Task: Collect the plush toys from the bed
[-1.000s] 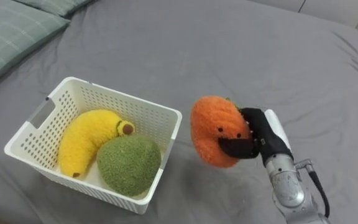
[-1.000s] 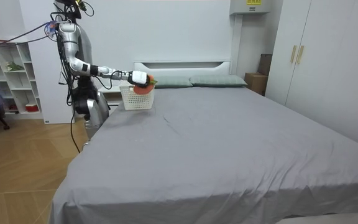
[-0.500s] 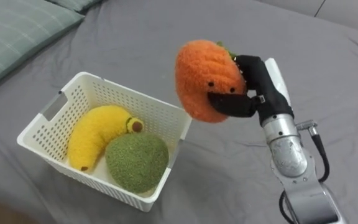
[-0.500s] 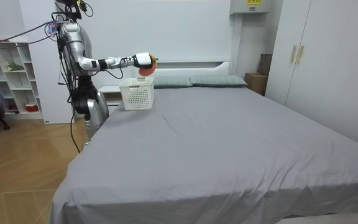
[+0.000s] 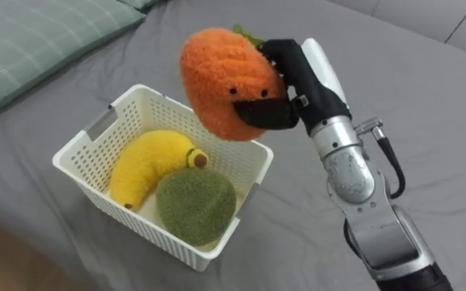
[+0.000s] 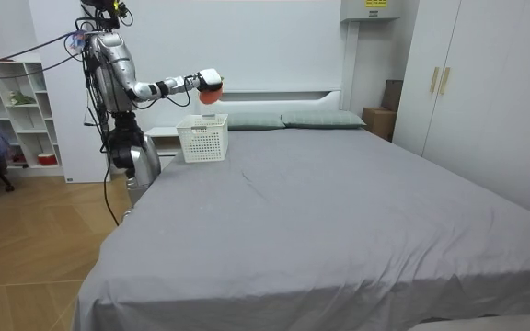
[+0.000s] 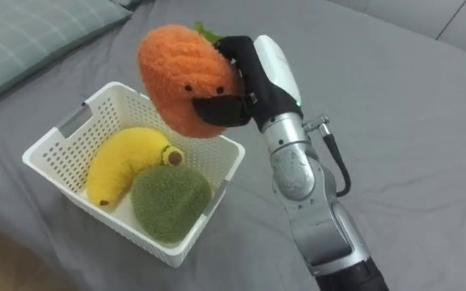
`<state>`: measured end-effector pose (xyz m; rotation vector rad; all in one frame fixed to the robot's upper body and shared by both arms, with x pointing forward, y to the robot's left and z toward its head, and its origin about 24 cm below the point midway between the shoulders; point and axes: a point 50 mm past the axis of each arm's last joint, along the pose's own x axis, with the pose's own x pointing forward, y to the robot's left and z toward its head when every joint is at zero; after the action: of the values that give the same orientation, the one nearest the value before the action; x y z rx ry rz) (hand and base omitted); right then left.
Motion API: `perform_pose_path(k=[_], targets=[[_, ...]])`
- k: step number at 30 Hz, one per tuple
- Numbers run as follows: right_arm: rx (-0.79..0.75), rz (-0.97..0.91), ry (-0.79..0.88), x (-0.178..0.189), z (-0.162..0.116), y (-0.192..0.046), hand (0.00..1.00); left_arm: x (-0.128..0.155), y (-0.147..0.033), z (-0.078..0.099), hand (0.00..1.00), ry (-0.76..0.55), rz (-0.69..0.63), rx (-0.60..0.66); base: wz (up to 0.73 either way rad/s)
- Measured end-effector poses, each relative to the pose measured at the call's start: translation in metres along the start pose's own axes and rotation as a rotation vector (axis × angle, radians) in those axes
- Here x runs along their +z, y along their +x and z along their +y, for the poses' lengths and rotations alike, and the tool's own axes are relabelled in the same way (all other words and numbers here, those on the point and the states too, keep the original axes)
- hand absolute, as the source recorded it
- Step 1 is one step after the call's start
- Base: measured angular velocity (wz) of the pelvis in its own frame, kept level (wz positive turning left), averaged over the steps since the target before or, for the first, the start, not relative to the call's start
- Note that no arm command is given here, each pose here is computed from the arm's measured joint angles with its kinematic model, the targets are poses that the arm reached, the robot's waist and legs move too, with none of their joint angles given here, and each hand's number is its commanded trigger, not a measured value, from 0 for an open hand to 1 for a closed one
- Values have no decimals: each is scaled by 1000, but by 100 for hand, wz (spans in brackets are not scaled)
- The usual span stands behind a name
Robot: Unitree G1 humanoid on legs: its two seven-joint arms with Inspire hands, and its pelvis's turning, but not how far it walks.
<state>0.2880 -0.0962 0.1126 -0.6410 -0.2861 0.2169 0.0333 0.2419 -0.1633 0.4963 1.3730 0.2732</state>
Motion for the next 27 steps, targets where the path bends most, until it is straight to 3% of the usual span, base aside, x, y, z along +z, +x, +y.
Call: perform_pose_path(k=[3, 4, 5, 6, 7, 8, 9, 27], targets=[[36, -10, -3, 3, 8, 0, 97, -1, 0, 1, 0, 2, 1, 0, 21], [41, -8, -4, 2, 9, 0, 86, -1, 0, 2, 0, 7, 1, 0, 19], [49, 1, -6, 0, 10, 1, 64, 0, 1, 3, 0, 15, -4, 1, 18], [53, 12, -10, -2, 10, 2, 55, 0, 1, 3, 0, 23, -8, 1, 18], [54, 18, -12, -2, 10, 3, 33, 0, 1, 3, 0, 27, -8, 0, 19], [58, 27, -13, -3, 11, 3, 4, -1, 1, 3, 0, 28, -2, -5, 7], [66, 35, -16, -5, 12, 3, 0, -1, 1, 4, 0, 31, 6, -9, 4], [112, 164, -47, -33, 20, 12, 0, -7, 2, 12, 0, 43, 27, 12, 2]])
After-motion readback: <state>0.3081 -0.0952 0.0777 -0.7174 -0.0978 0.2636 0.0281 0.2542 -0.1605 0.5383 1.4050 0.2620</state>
